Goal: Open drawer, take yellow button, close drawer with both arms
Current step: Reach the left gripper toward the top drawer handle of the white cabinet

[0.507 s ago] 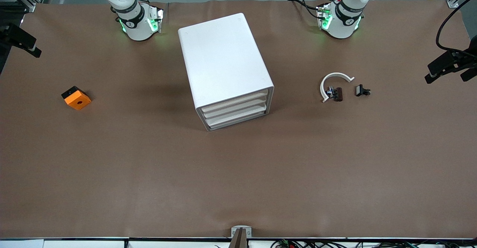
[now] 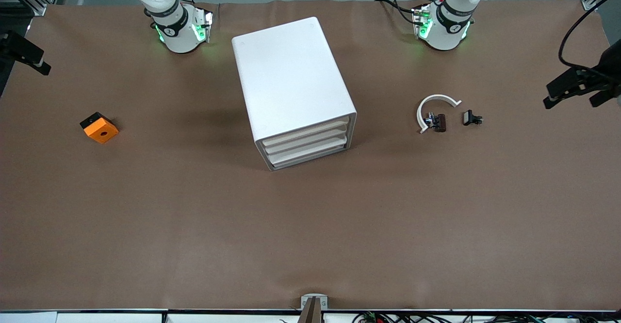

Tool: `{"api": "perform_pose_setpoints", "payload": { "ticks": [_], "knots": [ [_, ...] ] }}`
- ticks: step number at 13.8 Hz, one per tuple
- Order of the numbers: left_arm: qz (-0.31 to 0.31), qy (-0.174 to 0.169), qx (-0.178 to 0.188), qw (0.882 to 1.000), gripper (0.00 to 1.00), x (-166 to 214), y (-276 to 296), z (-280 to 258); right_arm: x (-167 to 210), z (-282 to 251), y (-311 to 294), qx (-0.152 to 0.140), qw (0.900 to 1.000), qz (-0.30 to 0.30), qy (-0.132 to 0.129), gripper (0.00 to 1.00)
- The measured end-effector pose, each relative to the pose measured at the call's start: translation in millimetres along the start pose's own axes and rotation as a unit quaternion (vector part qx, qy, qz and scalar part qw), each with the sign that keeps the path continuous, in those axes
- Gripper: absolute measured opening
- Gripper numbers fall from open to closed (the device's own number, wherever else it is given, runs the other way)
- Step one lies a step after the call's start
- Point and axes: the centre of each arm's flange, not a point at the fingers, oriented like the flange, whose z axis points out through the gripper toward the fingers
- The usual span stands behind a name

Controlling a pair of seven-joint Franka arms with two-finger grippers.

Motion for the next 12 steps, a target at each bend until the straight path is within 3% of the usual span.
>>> {"api": "perform_pose_setpoints", "payload": {
  "ticks": [4, 7, 9, 12],
  "knots": [
    [0.029, -0.037, -0.075, 0.996, 1.0, 28.0, 48.0, 59.7, 0.4, -0.3, -0.2, 0.0, 1.0, 0.0, 0.002, 1.0],
    [0.08, -0.064, -0.107, 0.989, 1.0, 44.8, 84.1, 112.0, 0.4, -0.7, -3.8, 0.0, 1.0, -0.004, 0.003, 1.0],
    [0.144, -0.084, -0.118, 0.979, 1.0, 47.2, 122.8, 148.2, 0.3, -0.7, -4.0, 0.0, 1.0, -0.004, 0.003, 1.0],
    [0.249, -0.089, -0.16, 0.951, 1.0, 46.1, 171.5, 184.7, 0.4, -0.6, 0.6, 0.0, 1.0, 0.0, 0.003, 1.0]
  ]
}}
